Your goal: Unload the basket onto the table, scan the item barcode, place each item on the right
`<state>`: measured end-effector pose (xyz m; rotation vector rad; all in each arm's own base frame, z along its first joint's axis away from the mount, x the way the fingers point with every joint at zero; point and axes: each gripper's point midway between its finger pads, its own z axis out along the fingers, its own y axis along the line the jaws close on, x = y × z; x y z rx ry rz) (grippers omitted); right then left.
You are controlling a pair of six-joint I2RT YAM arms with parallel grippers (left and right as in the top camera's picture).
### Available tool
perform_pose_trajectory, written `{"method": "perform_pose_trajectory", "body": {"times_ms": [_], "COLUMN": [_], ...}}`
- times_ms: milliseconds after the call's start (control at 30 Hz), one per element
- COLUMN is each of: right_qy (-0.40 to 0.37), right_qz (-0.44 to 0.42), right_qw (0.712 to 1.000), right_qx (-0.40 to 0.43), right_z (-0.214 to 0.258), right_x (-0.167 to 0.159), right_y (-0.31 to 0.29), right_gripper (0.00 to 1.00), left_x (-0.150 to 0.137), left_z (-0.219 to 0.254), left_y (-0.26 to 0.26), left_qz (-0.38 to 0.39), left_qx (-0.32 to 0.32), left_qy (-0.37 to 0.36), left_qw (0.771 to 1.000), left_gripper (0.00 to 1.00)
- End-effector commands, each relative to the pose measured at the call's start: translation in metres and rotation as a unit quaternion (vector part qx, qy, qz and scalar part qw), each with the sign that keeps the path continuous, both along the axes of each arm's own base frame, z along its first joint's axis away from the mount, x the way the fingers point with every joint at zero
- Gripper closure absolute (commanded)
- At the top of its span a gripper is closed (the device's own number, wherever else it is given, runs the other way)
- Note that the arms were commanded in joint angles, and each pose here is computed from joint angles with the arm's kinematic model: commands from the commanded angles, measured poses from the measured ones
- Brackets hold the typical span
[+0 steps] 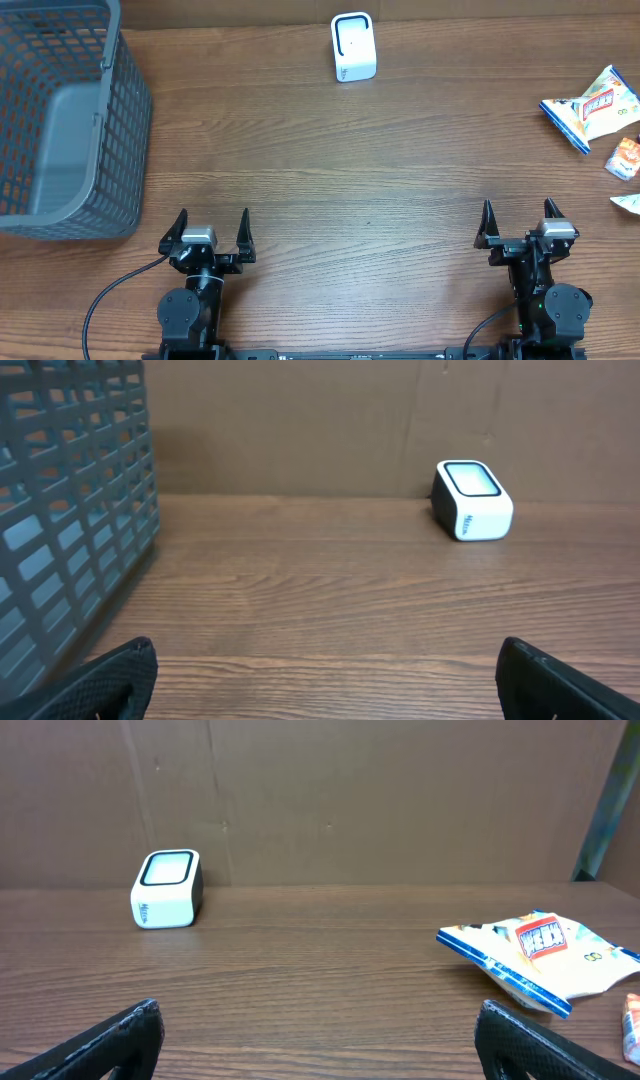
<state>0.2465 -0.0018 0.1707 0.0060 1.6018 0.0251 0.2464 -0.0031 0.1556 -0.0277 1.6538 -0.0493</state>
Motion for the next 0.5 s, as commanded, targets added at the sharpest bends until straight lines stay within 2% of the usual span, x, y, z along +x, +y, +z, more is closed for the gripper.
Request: {"method": "perform_pose_trajectory", "body": {"times_ms": [0,167,467], "right_qy": [-0.004,-0.004,-0.004], "right_qz": [-0.006,-0.006,-0.006], "right_qw": [1.0,1.0,1.0], "right_qx": [-0.001,-0.001,-0.001], "right_z": [-0.001,-0.001,-0.001], "right_x": [0.0,0.0,0.0], "right_y": [-0.003,-0.003,-0.003], "right_gripper": [0.0,0.0,0.0], "left_x": [-0.001,-0.002,-0.002], "left_z": [0.0,0.001,0.001], "left_y": [0.013,0.028,0.028], "left_qz": [0.034,0.074,0.074], "left_qx": [-0.004,-0.017,-0.015], "left_qy": [-0.003,-0.006,-0.006], "left_qw": [0.999,0.997,0.997], "left_gripper": [0.0,0.0,0.0]}}
